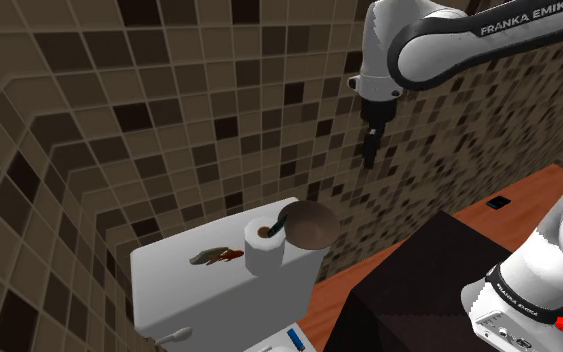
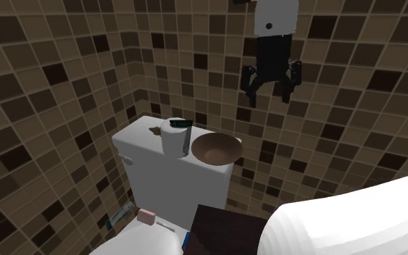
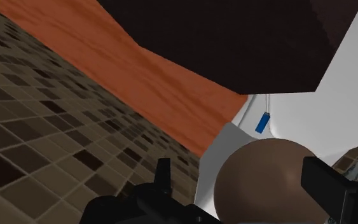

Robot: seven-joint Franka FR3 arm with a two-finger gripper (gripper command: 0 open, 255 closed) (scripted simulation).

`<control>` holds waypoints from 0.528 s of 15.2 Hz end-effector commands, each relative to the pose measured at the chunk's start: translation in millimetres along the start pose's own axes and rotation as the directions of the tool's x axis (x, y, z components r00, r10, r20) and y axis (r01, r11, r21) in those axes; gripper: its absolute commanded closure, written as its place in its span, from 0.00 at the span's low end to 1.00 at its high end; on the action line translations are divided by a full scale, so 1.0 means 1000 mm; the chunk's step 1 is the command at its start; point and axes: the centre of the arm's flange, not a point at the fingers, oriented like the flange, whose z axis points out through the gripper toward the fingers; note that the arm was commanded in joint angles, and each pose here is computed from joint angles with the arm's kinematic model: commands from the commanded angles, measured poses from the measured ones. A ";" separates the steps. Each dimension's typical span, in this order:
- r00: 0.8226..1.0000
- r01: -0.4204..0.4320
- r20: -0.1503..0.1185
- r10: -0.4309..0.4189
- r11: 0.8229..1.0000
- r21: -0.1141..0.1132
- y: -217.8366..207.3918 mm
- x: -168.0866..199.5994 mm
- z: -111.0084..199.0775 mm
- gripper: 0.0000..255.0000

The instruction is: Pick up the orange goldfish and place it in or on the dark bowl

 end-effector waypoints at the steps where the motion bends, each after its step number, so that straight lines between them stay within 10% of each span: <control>1: 0.999 0.053 -0.011 -0.053 0.999 0.001 -0.011 0.022 0.007 0.00; 8: 0.973 0.229 -0.042 -0.228 0.974 -0.001 -0.051 0.094 0.038 0.00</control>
